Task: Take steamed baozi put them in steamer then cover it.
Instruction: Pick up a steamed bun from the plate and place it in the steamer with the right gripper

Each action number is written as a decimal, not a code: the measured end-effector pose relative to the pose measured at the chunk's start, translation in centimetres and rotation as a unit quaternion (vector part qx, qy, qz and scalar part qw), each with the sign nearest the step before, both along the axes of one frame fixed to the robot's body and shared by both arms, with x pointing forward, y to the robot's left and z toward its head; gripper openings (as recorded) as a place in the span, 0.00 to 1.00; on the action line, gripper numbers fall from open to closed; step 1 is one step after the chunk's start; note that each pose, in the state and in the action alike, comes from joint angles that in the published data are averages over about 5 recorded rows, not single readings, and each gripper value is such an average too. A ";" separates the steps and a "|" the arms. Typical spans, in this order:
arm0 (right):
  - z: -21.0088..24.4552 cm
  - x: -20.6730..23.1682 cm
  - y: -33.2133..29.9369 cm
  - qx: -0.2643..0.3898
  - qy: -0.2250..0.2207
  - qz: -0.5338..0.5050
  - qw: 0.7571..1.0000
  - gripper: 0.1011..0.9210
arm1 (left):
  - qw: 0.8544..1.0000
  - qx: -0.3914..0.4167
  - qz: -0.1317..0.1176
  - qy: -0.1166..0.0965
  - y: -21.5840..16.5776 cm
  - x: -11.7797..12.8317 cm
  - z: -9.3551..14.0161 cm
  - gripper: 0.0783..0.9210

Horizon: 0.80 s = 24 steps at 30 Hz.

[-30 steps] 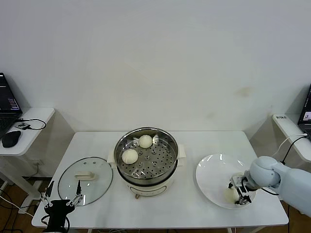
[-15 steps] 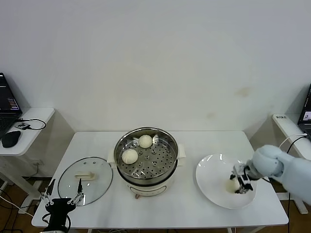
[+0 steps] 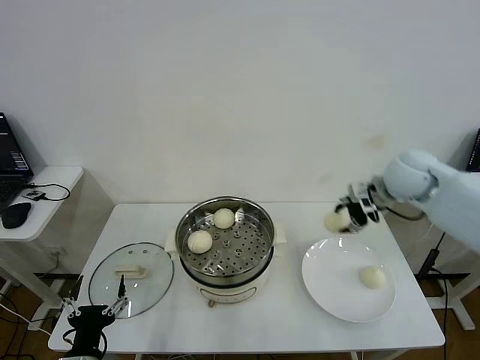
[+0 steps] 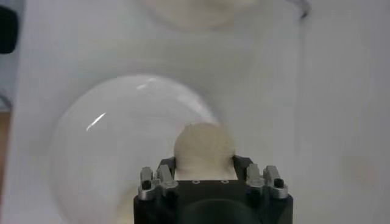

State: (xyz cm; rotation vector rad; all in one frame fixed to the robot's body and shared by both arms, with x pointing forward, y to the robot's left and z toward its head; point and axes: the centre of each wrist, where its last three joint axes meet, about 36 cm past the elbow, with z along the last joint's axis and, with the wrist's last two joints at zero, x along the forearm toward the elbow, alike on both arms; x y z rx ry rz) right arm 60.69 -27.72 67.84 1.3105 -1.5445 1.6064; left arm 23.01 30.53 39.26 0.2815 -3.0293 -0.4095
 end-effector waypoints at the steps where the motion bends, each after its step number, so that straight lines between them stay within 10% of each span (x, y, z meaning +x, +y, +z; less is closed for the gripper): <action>1: 0.7 0.2 1.3 0.003 -0.004 0.012 1.000 0.60 | 1.000 0.000 0.001 0.000 0.0 0.0 0.0 0.88; 24: -4.8 -0.7 24.0 -0.058 0.019 0.358 0.932 0.60 | 1.000 0.001 0.019 -0.013 0.5 -0.1 0.6 0.88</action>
